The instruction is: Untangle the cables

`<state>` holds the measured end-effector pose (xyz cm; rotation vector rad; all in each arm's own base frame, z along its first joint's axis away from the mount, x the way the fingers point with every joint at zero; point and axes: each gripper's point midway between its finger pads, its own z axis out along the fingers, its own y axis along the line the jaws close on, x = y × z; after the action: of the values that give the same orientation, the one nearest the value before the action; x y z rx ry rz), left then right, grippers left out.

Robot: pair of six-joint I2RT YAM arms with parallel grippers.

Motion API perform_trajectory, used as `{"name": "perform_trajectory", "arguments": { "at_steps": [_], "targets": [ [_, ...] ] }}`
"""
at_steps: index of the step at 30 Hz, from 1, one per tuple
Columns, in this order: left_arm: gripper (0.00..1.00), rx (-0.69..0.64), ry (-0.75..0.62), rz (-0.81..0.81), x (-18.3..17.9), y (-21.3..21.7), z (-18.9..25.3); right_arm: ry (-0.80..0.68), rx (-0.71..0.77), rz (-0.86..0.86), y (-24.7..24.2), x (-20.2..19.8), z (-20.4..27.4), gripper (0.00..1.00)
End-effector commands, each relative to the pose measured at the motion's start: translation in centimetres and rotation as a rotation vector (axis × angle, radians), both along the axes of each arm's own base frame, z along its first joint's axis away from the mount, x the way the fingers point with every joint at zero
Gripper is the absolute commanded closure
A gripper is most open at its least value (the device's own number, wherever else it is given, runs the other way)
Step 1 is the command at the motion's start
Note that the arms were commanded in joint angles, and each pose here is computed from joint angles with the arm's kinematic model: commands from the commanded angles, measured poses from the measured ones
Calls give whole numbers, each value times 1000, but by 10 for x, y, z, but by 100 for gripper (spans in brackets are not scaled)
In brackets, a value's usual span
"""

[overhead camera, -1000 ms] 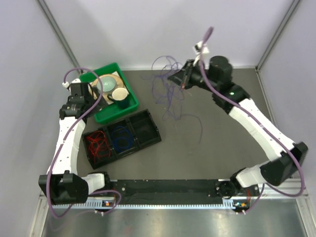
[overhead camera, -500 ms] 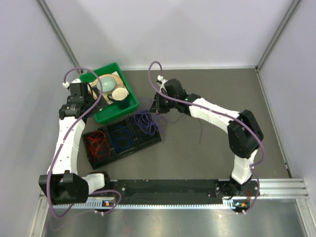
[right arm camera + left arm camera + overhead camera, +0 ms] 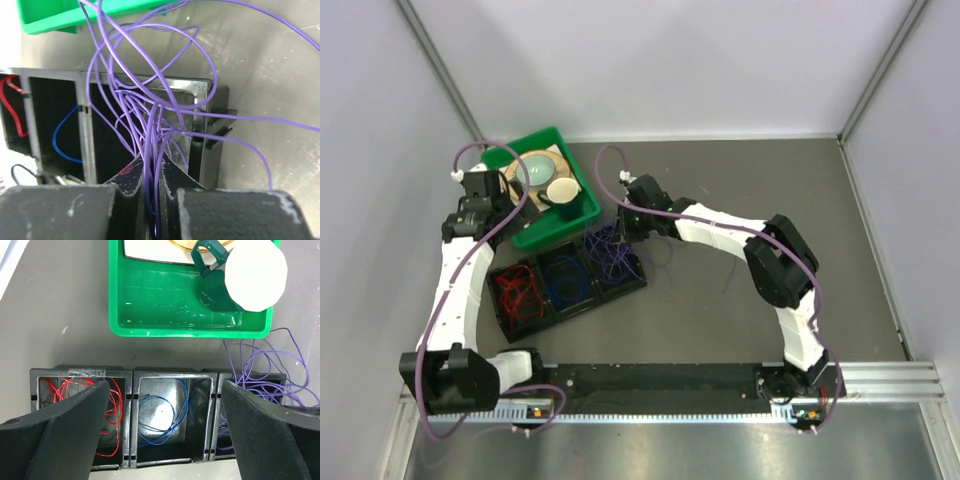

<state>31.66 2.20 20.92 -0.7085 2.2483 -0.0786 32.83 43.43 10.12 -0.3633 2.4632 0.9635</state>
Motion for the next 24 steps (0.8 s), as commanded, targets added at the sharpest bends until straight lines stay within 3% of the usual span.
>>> {"name": "perform_trajectory", "arguments": {
  "at_steps": [1, 7, 10, 12, 13, 20, 24],
  "targets": [
    [1, -14, -47, -12, 3, -2, 9, -63, -20, -3, 12, 4, 6, 100],
    [1, -43, -49, -36, 3, -9, 7, -71, 5, 35, 16, -3, 14, 99],
    [1, -61, -59, -72, 5, -15, 8, -108, 49, 40, 15, -4, 39, 67],
    [1, -86, -76, -116, 7, -24, 11, -137, 75, 35, 14, -4, 54, 58],
    [1, -96, -81, -131, 8, -27, 11, -144, 81, 37, 13, -6, 59, 49],
    [1, -177, -47, -223, 16, -53, -4, -235, 161, 25, 2, -12, 121, 32],
    [1, -173, -15, -295, 28, -84, -17, -257, 132, -18, -17, -12, 128, 19]
  ]
}}
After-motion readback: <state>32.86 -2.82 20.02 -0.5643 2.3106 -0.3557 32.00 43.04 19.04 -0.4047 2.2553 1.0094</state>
